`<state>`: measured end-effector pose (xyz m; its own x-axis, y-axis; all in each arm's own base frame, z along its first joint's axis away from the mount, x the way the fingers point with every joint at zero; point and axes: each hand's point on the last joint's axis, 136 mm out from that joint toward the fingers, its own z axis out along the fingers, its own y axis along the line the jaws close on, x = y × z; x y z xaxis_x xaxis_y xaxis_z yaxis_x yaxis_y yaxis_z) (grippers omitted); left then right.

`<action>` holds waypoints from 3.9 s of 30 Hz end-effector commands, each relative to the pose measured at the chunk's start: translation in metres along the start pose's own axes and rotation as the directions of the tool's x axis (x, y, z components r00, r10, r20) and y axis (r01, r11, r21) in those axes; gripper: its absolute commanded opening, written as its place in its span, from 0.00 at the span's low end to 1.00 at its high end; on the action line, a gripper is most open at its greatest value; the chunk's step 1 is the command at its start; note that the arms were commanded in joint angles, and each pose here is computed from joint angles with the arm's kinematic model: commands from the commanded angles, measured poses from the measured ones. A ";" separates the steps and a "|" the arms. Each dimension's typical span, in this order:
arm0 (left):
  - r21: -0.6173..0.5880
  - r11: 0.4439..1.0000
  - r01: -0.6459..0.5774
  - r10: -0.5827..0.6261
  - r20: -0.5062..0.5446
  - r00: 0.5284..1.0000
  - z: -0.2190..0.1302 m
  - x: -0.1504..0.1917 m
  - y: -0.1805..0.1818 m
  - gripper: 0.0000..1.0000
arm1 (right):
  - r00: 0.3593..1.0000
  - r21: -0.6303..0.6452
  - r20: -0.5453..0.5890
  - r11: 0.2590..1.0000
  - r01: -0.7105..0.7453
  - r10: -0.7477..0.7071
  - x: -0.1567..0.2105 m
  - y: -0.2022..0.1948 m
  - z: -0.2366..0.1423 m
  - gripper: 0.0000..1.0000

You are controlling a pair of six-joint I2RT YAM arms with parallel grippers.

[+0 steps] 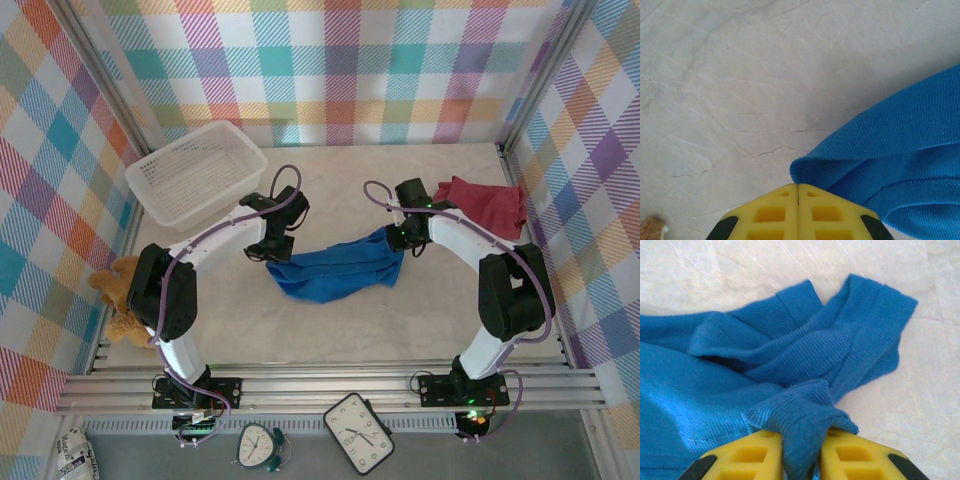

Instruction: Fold and stack the tank tops

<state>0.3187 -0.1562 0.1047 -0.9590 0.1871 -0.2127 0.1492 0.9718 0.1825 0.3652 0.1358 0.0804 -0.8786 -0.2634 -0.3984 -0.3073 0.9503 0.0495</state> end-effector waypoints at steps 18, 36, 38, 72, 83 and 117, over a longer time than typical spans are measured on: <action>-0.028 1.000 -0.012 0.011 -0.027 1.000 0.002 0.002 0.010 0.00 | 1.000 0.031 0.019 1.000 -0.002 0.001 0.007 -0.005 -0.002 0.15; -0.046 0.987 0.151 -0.113 0.461 0.880 -0.209 -0.038 0.094 0.00 | 0.799 0.277 0.566 0.960 0.047 -0.203 -0.073 -0.027 -0.256 0.01; -0.043 0.981 0.191 -0.137 0.544 0.828 -0.242 -0.039 0.111 0.00 | 0.735 0.287 0.637 0.956 0.055 -0.233 -0.078 -0.023 -0.294 0.01; 0.099 0.978 0.183 -0.175 0.864 0.471 -0.318 -0.249 0.148 0.00 | 0.479 0.115 0.865 0.988 0.102 -0.150 -0.270 -0.046 -0.332 0.00; 0.204 0.975 0.091 -0.220 0.943 0.249 -0.391 -0.252 0.151 0.00 | 0.355 0.148 0.919 0.985 0.093 -0.171 -0.258 -0.053 -0.421 0.00; 0.186 0.846 0.499 -0.513 0.033 0.858 0.020 0.110 0.070 0.00 | 0.950 -0.220 -0.231 0.939 -0.263 0.211 0.212 0.086 -0.048 0.05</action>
<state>0.2476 -0.0761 0.0849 -0.8887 -0.3045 -0.3427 -0.2640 0.9511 -0.1604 0.1431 0.1614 0.0443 -0.9791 -0.1222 -0.1628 -0.1757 0.9109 0.3734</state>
